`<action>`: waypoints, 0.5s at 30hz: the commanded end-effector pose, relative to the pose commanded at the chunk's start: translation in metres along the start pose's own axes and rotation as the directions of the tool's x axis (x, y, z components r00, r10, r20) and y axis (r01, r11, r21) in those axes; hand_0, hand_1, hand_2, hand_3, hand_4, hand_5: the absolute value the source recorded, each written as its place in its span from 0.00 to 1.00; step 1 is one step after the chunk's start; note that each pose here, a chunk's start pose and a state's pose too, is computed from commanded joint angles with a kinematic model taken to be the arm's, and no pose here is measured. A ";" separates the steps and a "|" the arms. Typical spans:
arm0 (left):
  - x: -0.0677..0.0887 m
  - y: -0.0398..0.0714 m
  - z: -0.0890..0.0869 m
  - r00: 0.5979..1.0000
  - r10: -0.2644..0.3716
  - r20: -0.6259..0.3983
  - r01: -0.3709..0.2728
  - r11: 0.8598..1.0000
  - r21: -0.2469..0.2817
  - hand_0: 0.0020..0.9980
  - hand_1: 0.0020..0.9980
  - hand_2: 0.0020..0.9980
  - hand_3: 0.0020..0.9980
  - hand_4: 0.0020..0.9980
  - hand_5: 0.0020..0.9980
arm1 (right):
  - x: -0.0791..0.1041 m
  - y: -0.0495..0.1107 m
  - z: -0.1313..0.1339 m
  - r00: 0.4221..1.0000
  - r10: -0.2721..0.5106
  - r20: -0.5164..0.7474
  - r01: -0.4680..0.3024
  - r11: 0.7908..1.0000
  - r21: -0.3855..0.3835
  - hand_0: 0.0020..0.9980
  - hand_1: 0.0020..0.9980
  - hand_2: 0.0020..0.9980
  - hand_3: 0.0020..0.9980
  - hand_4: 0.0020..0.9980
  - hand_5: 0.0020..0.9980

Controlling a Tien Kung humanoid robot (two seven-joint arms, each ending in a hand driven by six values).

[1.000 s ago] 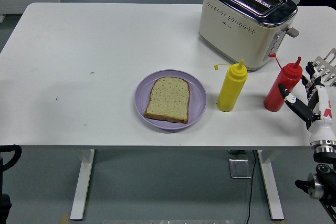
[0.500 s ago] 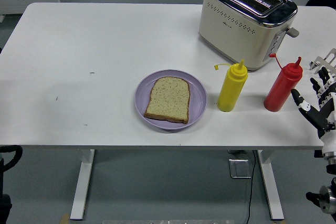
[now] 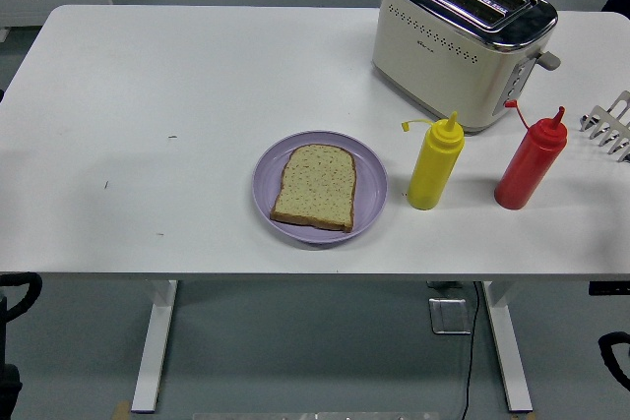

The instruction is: Pick up the cup,pour liquid into bread,place the cup on the desk

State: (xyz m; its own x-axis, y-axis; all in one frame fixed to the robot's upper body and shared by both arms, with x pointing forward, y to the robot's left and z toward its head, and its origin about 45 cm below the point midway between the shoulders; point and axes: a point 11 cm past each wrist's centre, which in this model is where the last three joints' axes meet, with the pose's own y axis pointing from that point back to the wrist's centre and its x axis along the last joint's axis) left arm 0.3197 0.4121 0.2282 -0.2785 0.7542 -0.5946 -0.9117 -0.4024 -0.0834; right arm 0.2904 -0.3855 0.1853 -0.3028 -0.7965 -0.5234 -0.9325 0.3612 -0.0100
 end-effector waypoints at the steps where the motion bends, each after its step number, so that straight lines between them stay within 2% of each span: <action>1: 0.000 0.000 0.000 1.000 0.001 -0.001 -0.001 1.000 0.000 0.72 0.74 0.75 0.68 0.66 1.00 | -0.002 -0.004 -0.003 0.998 -0.012 0.060 0.013 1.000 -0.017 0.84 0.78 0.84 0.86 0.83 0.43; 2: 0.000 0.000 0.000 1.000 0.001 -0.001 -0.001 1.000 0.001 0.72 0.74 0.75 0.68 0.66 1.00 | -0.003 -0.005 -0.003 0.995 -0.016 0.094 0.018 0.999 -0.028 0.83 0.78 0.82 0.85 0.78 0.53; 7: -0.002 -0.001 0.000 1.000 -0.004 -0.002 0.004 1.000 0.000 0.72 0.74 0.75 0.68 0.66 1.00 | -0.005 -0.013 -0.007 0.980 -0.035 0.194 0.048 0.997 -0.061 0.83 0.78 0.82 0.85 0.78 0.53; 8: -0.002 -0.001 0.000 1.000 -0.003 -0.002 0.003 1.000 0.000 0.72 0.74 0.75 0.68 0.66 1.00 | -0.005 -0.014 -0.008 0.978 -0.037 0.206 0.052 0.996 -0.067 0.84 0.78 0.82 0.84 0.76 0.62; 13: 0.000 0.000 0.000 1.000 0.001 -0.002 -0.001 1.000 -0.002 0.72 0.74 0.75 0.68 0.66 1.00 | -0.008 -0.017 -0.008 0.971 -0.051 0.233 0.072 0.994 -0.081 0.84 0.78 0.82 0.84 0.76 0.62; 14: -0.001 -0.001 0.001 1.000 -0.001 -0.002 0.001 1.000 -0.003 0.72 0.74 0.75 0.68 0.66 1.00 | -0.008 -0.018 -0.008 0.970 -0.051 0.236 0.072 0.994 -0.084 0.83 0.78 0.82 0.84 0.74 0.69; 15: -0.001 -0.001 0.001 1.000 -0.002 -0.002 0.002 1.000 -0.003 0.72 0.74 0.75 0.68 0.66 1.00 | -0.008 -0.018 -0.008 0.970 -0.050 0.237 0.072 0.994 -0.085 0.83 0.78 0.82 0.84 0.74 0.69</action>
State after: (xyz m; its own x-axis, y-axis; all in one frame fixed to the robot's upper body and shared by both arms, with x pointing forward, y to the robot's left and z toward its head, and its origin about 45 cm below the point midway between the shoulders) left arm 0.3205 0.4116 0.2295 -0.2757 0.7539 -0.5963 -0.9114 -0.4022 -0.0870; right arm 0.3081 -0.3895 0.1966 -0.2005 -0.6757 -0.7094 -0.9652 0.2602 0.0249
